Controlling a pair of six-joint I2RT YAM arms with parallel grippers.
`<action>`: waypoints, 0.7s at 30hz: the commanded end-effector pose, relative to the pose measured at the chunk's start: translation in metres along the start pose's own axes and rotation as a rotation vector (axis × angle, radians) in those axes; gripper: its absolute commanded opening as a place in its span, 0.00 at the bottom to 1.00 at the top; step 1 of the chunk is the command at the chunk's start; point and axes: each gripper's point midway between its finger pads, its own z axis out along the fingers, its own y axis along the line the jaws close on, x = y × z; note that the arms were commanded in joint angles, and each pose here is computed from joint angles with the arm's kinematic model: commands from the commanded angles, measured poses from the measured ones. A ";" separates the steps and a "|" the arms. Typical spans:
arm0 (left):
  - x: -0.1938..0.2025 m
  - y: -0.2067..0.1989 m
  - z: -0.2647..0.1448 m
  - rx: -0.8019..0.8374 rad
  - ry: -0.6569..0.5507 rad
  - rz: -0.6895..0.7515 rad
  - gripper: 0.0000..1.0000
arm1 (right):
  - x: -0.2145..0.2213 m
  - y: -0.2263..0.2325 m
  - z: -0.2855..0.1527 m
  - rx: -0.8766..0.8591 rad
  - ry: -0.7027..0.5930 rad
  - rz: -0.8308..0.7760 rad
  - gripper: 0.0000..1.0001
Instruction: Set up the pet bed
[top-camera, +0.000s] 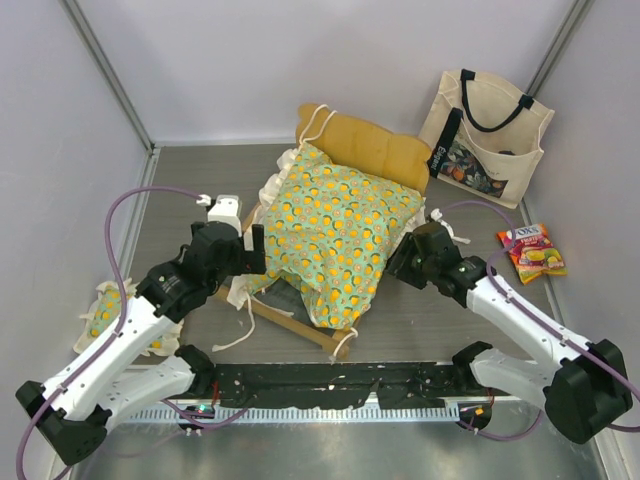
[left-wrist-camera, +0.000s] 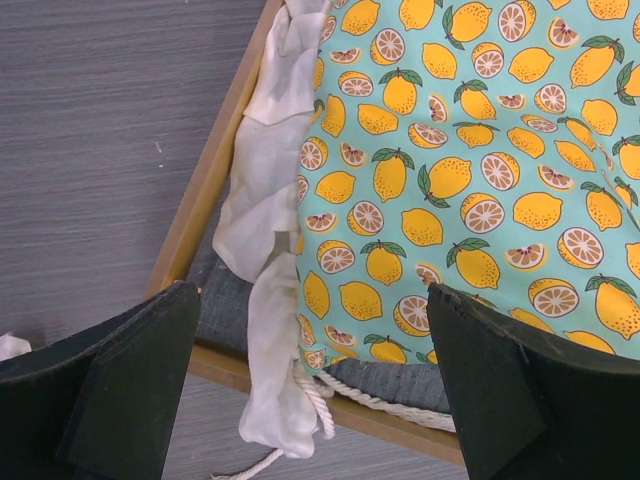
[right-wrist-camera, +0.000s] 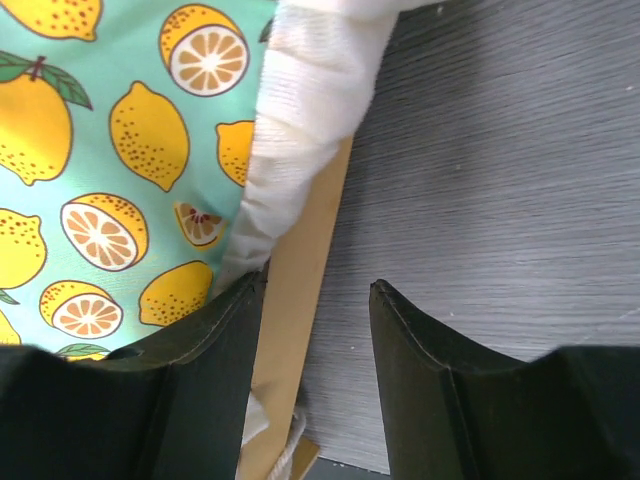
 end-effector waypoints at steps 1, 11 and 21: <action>-0.008 -0.003 -0.001 0.042 -0.036 -0.033 1.00 | -0.011 0.023 0.005 -0.059 -0.078 0.052 0.52; -0.003 -0.003 0.001 0.054 -0.019 -0.036 1.00 | 0.002 0.016 0.028 0.037 -0.068 -0.027 0.52; -0.003 0.006 -0.007 0.038 -0.033 -0.041 1.00 | -0.002 0.001 0.050 0.215 -0.094 -0.208 0.21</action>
